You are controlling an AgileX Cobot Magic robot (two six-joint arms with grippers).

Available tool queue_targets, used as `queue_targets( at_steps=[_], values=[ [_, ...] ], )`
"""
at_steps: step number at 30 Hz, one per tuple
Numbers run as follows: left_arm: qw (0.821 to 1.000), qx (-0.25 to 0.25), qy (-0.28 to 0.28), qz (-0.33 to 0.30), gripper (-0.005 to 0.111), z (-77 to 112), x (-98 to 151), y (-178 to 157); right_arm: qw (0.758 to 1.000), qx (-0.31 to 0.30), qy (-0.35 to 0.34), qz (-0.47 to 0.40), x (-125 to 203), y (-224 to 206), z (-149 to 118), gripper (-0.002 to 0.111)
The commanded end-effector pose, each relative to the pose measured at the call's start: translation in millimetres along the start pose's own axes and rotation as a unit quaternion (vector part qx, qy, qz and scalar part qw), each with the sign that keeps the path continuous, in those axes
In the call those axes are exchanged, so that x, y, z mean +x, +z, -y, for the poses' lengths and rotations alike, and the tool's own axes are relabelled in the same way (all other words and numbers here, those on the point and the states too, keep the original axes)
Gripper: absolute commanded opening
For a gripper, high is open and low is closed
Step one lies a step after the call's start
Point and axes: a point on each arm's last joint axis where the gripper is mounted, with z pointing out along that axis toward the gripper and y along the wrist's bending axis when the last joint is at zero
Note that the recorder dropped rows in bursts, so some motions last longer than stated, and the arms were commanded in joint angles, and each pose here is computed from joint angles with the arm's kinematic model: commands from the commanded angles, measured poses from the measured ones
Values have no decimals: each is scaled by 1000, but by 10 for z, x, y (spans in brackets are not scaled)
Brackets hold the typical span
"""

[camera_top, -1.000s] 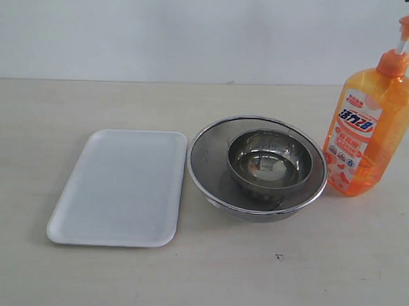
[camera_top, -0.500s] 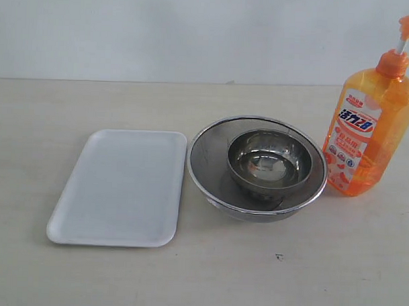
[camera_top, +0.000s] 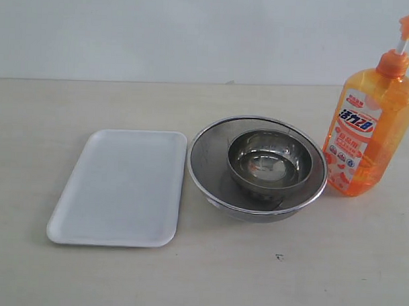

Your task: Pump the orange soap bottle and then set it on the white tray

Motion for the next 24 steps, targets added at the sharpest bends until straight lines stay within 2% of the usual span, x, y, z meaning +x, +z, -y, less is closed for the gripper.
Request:
queue_targets(
  at_steps=[1, 2, 4, 7, 16, 24],
  values=[
    [1000, -1, -6, 4, 5, -1, 3, 2, 1000, 3, -3, -15, 50, 49, 21, 93],
    [1000, -1, -6, 4, 5, -1, 3, 2, 1000, 4, -5, -20, 57, 92, 29, 105],
    [1000, -1, -6, 4, 5, -1, 3, 2, 1000, -1, -15, -25, 69, 165, 13, 99],
    [1000, -1, -6, 4, 5, -1, 3, 2, 996, -24, -80, -32, 115, 341, -112, 87],
    [1000, -1, -6, 4, 5, -1, 3, 2, 980, 28, -197, -11, 165, 601, -204, 91],
    [1000, -1, -6, 4, 5, -1, 3, 2, 972, 42, -232, -10, 203, 746, -183, 90]
  ],
)
